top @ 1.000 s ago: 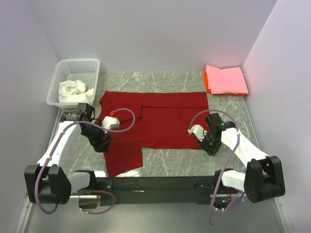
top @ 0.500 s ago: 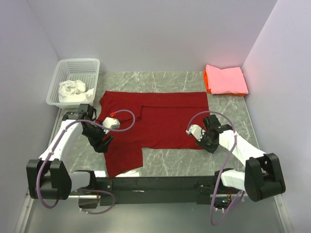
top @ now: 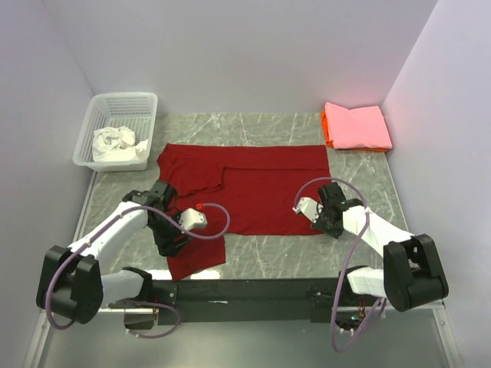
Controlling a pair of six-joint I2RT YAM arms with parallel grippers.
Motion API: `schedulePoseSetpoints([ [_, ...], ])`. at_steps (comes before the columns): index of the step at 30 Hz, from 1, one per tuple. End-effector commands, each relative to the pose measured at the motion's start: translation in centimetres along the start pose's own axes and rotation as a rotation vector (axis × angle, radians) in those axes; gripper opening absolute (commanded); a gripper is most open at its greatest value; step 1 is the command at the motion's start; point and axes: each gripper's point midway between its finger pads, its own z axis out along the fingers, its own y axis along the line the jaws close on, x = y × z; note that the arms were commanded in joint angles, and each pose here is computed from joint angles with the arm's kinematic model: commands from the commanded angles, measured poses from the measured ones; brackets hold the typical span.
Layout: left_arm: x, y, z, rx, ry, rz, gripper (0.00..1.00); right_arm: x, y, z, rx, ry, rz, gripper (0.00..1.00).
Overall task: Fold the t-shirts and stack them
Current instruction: Fold the tshirt
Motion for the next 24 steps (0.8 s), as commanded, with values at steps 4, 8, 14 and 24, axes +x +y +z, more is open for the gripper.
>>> schedulePoseSetpoints([
  [4, 0.2, 1.1, 1.2, -0.052, 0.071, 0.045, 0.59, 0.2, 0.5, 1.1, -0.016, 0.006, 0.004, 0.00],
  [8, 0.0, 0.5, 1.4, -0.025, 0.089, 0.072, 0.59, 0.1, 0.3, 0.9, -0.019, 0.003, 0.003, 0.00],
  [14, 0.1, -0.5, 1.9, 0.022, 0.145, 0.088, 0.60, -0.3, 0.0, 0.6, -0.027, -0.003, 0.011, 0.00],
  [24, 0.7, 1.0, 3.0, -0.037, 0.258, -0.010, 0.42, -0.8, -0.5, 0.2, -0.056, -0.010, 0.033, 0.00],
])
